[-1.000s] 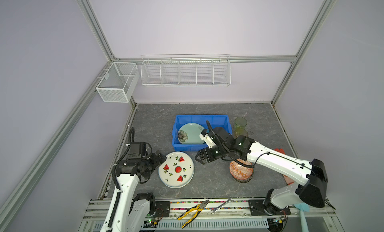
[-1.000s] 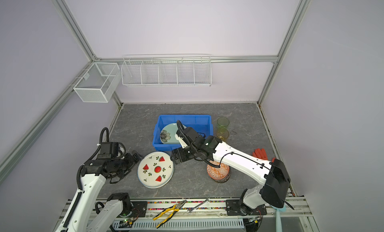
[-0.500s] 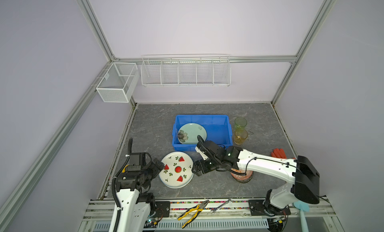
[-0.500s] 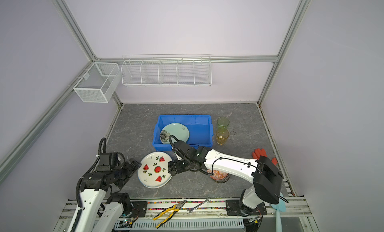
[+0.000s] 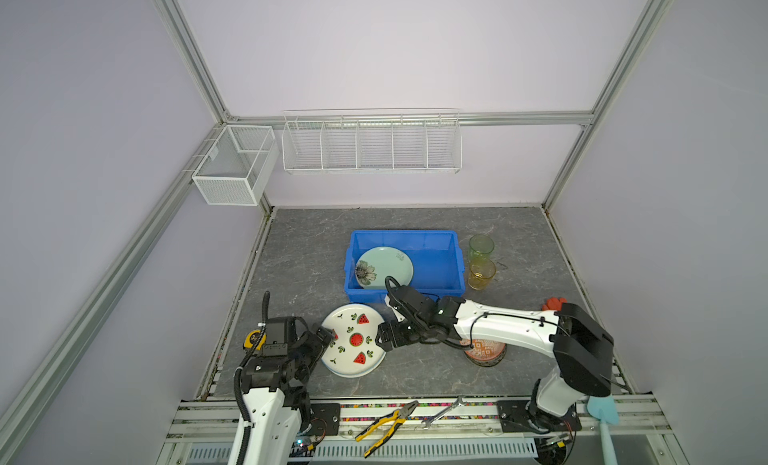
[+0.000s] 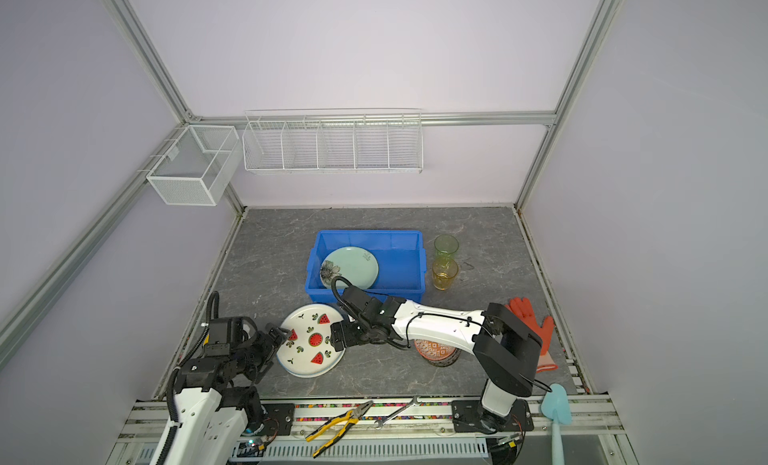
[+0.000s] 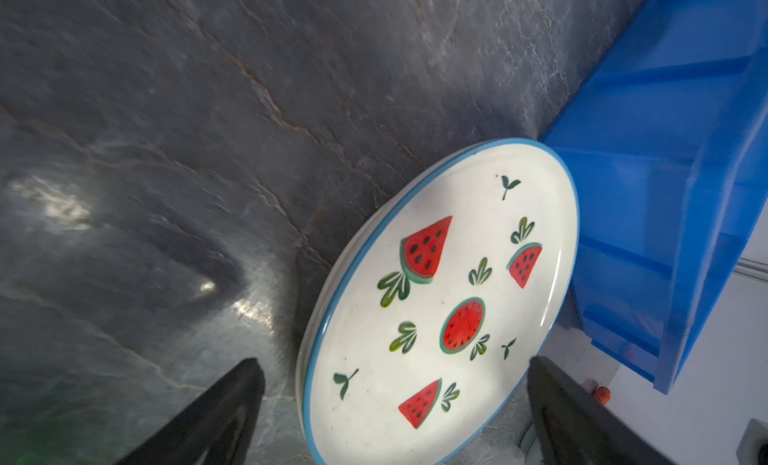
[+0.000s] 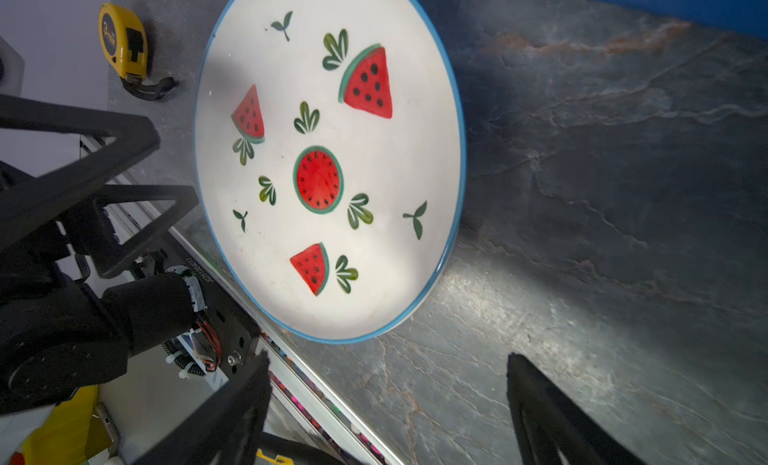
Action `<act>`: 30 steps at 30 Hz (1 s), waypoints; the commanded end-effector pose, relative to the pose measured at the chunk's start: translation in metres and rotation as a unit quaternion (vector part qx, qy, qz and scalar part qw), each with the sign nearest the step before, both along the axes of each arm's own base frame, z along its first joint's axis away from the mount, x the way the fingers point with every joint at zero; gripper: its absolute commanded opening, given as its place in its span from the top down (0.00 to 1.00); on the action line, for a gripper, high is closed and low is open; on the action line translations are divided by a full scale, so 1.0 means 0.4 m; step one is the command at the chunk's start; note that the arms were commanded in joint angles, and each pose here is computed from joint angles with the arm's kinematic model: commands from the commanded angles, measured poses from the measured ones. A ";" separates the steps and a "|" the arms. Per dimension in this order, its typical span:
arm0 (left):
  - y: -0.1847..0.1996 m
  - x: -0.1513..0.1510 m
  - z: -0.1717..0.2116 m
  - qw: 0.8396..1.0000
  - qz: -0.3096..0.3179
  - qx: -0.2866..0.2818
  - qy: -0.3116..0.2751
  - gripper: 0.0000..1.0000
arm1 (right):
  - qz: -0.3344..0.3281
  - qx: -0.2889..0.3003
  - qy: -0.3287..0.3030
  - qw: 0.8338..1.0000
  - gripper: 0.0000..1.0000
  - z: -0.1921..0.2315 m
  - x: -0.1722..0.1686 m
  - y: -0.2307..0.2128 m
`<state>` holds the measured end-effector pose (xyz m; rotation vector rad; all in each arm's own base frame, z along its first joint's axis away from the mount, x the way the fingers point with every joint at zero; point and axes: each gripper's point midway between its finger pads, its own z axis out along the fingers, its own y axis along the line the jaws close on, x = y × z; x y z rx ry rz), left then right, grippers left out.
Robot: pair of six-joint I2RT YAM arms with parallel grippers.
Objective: Place the mixed dishes into the plastic bin
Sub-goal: 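Move the right gripper to the rim of the watermelon plate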
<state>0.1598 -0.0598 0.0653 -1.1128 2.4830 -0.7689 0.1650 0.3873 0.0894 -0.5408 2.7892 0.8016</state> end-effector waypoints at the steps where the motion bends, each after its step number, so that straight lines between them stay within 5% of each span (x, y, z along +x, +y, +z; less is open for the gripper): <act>1: -0.021 0.026 0.009 0.999 -0.001 -0.030 -0.032 0.01 | -0.011 0.015 0.008 1.000 0.10 -0.005 0.011 0.023; 30: -0.012 0.044 0.013 0.996 -0.046 0.014 -0.077 0.03 | -0.001 0.030 0.009 0.999 0.06 -0.055 0.104 0.093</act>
